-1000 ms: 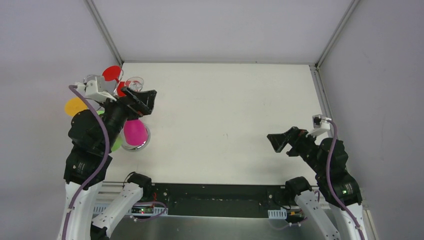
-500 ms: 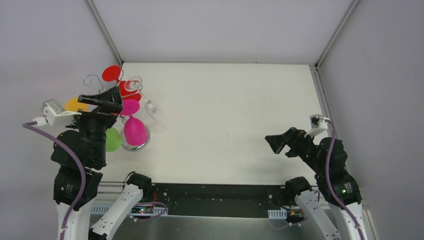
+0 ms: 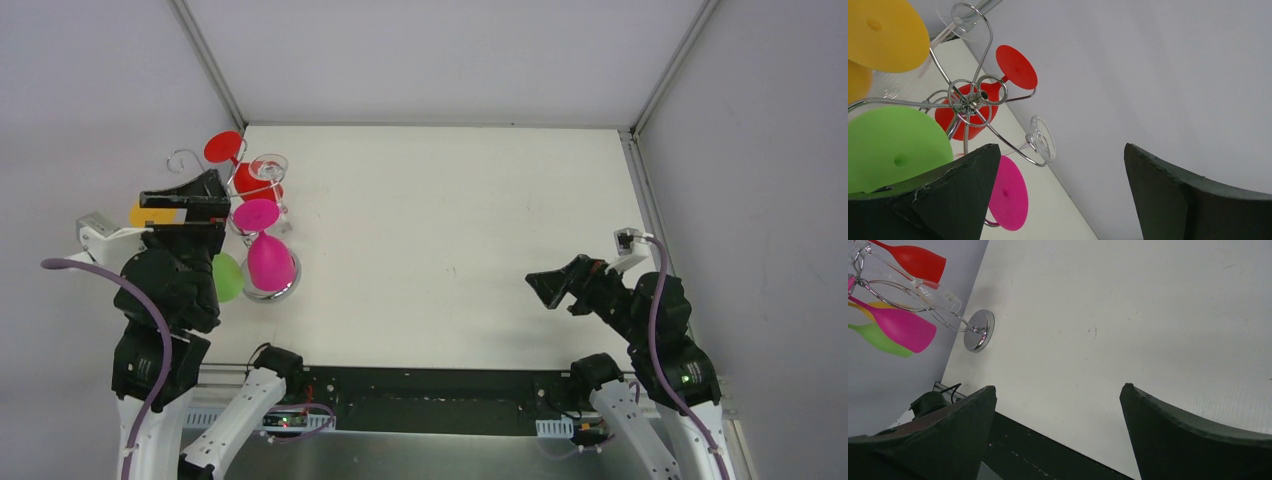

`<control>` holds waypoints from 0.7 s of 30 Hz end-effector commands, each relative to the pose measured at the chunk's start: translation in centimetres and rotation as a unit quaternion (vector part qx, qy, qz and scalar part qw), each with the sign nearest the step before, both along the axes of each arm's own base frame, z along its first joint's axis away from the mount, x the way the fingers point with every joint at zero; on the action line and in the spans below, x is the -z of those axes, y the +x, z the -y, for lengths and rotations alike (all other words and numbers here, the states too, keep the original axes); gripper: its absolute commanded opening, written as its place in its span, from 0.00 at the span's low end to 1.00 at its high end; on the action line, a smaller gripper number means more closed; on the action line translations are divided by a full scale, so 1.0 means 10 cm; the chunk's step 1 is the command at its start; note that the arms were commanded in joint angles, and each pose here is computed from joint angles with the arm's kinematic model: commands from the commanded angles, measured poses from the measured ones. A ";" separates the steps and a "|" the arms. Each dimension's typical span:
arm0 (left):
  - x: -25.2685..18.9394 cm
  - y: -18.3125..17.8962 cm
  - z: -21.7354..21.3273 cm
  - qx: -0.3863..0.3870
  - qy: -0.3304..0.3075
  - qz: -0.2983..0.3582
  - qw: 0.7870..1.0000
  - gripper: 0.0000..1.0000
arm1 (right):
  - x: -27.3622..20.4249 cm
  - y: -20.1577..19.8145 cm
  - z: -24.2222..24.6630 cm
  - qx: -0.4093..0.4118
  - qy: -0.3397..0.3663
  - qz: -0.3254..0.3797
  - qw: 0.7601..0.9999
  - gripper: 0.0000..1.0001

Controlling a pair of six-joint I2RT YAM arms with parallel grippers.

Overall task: Take the wine glass off the wine glass rack
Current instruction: Pick up the wine rack from the center of the board.

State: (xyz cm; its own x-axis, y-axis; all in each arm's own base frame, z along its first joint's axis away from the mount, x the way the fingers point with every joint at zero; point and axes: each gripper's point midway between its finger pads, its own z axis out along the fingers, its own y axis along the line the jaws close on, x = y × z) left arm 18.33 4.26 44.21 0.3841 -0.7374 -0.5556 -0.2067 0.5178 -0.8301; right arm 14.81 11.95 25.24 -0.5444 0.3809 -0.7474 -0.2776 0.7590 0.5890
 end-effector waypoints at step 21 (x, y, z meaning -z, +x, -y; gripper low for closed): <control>0.10 0.18 0.03 -0.013 -0.004 -0.072 0.997 1.00 | -0.14 -0.08 -0.14 -0.039 0.040 0.017 0.998 0.99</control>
State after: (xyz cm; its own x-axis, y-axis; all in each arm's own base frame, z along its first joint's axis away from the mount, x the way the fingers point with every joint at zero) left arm 19.52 4.05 44.70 0.3338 -0.7360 -0.5890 -0.3035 0.5076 -0.8064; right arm 14.20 12.75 25.29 -0.5690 0.3864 -0.7259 -0.3020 0.7228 0.6215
